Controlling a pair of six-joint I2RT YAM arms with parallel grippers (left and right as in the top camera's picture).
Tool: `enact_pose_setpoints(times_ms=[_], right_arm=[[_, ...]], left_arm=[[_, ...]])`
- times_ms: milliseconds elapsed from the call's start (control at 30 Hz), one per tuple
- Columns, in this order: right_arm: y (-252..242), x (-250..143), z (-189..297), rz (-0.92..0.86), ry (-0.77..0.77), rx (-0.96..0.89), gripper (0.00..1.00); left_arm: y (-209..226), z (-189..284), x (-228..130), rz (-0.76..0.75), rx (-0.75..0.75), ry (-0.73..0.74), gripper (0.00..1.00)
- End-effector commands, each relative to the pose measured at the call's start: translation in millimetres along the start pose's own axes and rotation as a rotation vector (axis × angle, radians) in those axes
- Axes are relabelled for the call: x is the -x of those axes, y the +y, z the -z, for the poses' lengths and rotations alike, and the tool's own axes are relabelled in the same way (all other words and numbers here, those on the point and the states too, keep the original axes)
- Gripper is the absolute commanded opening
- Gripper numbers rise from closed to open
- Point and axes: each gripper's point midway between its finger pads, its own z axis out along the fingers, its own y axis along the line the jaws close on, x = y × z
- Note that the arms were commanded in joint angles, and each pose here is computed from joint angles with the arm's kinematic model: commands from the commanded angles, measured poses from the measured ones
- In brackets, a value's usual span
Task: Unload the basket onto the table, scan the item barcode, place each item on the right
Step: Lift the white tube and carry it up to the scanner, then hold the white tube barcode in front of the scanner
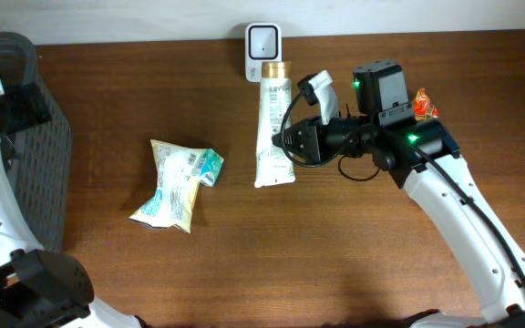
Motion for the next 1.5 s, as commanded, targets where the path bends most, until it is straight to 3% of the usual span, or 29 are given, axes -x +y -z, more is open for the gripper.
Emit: enact_pose_setpoints(times_ms=[0,233,433,633,767,933,1200,1467], right_arm=[[27,9,12,-0.02,-0.026,0.078,0.04],[42,21,22,-0.008,-0.04,0.098,0.04],[-87,7,21,0.043,0.018,-0.642,0.04],[-133,86,19,0.258,0.083,-1.024,0.04],[-165,128,-5,0.562,0.131,-1.276,0.04],[-208,148,-46,0.718,0.125,-1.317,0.04],[-235,196,-63,1.022,0.076,-1.541,0.04],[-262,196,-84,1.175,0.129,-1.648,0.04]], left_arm=[[2,-2,-1,0.011,-0.004,0.004,0.99],[2,-2,-1,0.012,-0.004,0.004,0.99],[2,-2,-1,0.011,-0.004,0.004,0.99],[2,-2,-1,0.012,-0.004,0.004,0.99],[2,-2,-1,0.011,-0.004,0.004,0.99],[2,-2,-1,0.011,-0.004,0.004,0.99],[2,-2,-1,0.011,-0.004,0.004,0.99],[2,-2,-1,0.011,-0.004,0.004,0.99]])
